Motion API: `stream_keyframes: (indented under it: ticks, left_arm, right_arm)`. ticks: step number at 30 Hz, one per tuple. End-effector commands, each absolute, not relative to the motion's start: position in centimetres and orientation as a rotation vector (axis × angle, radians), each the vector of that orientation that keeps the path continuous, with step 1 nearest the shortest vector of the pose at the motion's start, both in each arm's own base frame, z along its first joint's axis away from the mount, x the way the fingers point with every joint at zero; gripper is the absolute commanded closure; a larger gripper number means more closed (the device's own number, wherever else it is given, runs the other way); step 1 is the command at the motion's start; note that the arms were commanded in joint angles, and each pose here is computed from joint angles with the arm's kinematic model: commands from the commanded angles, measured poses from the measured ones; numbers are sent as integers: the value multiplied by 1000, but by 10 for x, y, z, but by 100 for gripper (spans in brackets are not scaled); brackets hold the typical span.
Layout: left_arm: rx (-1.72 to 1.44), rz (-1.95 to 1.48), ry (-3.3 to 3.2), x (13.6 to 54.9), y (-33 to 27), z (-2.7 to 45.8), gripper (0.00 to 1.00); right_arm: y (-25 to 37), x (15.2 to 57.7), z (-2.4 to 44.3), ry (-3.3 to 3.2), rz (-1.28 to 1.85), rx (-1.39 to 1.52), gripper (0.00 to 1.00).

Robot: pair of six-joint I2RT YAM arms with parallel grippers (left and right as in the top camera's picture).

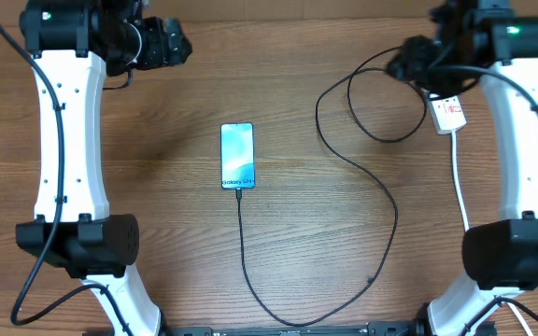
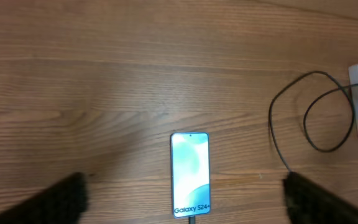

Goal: Plug charger to phone and switch on socket
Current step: 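Move the right gripper over the white power strip's orange switch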

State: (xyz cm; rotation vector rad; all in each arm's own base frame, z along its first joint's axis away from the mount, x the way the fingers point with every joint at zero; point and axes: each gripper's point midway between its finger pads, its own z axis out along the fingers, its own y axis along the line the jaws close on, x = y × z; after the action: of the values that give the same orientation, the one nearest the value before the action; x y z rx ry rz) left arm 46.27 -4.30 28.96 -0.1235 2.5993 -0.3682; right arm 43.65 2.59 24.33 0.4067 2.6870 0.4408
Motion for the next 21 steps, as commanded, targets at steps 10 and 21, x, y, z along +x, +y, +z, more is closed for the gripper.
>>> stream_keyframes:
  ticks: [10, 21]
  left_arm:
    - [-186, -216, 2569, 462, -21, 299, 0]
    - [-186, -216, 2569, 462, -21, 299, 0]
  right_arm:
    - [-94, 436, 245, 2541, 277, 780, 23]
    - [-127, 451, 209, 2477, 207, 831, 4]
